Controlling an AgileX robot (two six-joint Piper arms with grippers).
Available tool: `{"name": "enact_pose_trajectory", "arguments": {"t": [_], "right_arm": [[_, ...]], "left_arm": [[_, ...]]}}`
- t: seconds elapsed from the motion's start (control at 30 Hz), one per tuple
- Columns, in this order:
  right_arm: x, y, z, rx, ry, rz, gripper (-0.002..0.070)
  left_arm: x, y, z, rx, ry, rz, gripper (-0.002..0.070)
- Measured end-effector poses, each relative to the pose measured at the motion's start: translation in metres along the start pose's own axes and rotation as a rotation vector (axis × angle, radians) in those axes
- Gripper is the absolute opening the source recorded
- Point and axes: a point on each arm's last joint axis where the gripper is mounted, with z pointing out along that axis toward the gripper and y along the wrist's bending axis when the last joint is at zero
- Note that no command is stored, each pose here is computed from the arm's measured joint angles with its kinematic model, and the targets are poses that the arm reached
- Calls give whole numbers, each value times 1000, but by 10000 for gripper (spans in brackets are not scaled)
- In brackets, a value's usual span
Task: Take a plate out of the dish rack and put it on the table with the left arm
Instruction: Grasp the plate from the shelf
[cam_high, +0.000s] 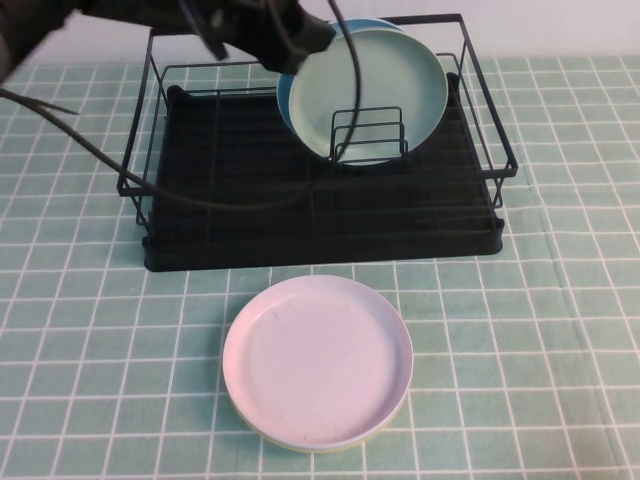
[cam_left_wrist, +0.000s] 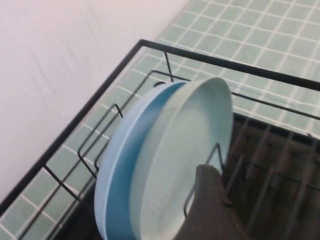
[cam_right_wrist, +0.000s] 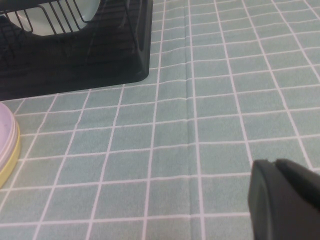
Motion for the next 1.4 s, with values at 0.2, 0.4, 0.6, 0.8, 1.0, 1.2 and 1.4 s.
{"name": "enact_pose_trajectory", "arguments": {"t": [0.2,0.4,0.6,0.8,1.0,1.2,1.4], "right_arm": [[0,0,0,0,0,0,-18],[0,0,0,0,0,0,-18],[0,0,0,0,0,0,-18],[0,0,0,0,0,0,-18],[0,0,0,0,0,0,-18],[0,0,0,0,0,0,-18],[0,0,0,0,0,0,-18]], "left_arm": [[15,-2,41,-53,0,43,416],[36,4,69,-113,15,51,417],[50,6,85,-141,22,50,403],[55,8,94,-164,7,38,391],[57,10,97,-191,-13,47,391],[62,9,105,-192,-34,21,391],[69,8,116,-194,-58,25,356]]}}
